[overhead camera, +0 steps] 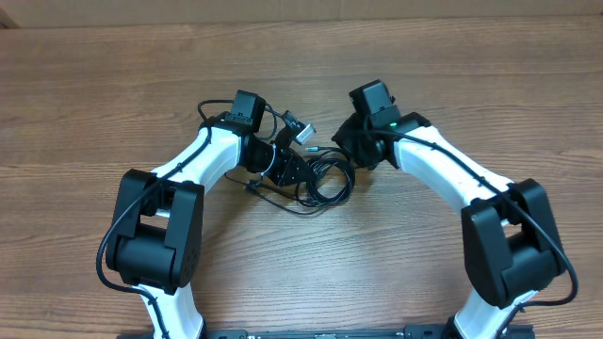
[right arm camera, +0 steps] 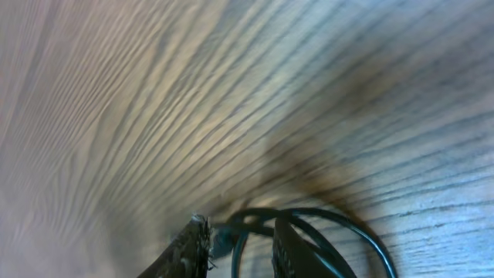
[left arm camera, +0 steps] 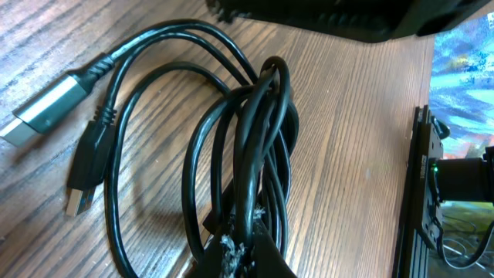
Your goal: Untangle cables
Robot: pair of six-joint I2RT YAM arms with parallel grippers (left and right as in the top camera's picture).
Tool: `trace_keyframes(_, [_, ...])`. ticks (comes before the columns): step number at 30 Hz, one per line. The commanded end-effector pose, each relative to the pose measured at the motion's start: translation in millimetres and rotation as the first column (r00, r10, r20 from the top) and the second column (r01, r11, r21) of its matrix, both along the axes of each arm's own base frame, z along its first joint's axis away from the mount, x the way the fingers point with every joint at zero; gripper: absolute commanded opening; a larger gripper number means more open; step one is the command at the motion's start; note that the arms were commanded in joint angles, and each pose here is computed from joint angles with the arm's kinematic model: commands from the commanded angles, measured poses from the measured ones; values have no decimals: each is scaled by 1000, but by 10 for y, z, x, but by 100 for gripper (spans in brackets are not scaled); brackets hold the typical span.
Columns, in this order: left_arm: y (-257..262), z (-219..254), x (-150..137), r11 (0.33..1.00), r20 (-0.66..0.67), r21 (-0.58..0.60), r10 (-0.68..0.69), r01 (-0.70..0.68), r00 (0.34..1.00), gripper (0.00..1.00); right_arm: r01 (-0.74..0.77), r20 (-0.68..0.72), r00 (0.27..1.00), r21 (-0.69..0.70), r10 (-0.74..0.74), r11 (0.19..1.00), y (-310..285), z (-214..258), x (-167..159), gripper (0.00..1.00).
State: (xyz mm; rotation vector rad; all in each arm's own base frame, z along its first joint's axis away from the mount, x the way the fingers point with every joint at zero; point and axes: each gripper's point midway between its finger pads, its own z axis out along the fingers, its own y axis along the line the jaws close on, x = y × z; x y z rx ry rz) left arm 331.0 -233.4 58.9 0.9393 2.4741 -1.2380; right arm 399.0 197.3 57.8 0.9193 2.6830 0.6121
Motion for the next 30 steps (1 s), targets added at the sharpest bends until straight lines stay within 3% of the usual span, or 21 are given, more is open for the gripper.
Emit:
trace_keyframes(1, [-61,98,49,999,32,-42,-20,21,999,4,-187,134,976,139,169,973,79,639,36,25])
trace_keyframes(5, [-62,98,50,999,33,-43,-20,21,999,4,-185,85,982,206,171,961,-11,798,-142,26])
trace_keyframes(10, [-71,107,83,999,18,-45,5,-4,1000,4,-176,-42,982,188,187,966,-14,571,-429,22])
trace_keyframes(14, [-73,109,92,999,-2,-44,23,-23,1000,4,-81,-105,990,121,93,989,-4,379,-536,21])
trace_keyframes(18, [-74,110,92,999,-6,-44,27,-27,1000,4,-85,-74,993,96,92,992,136,308,-556,21])
trace_keyframes(23, [-73,109,91,999,-7,-43,27,-27,1000,4,36,-56,998,14,-35,999,103,266,-517,18])
trace_keyframes(30, [-73,109,91,999,-16,-42,33,-34,999,5,50,14,999,-70,-49,996,104,267,-473,15])
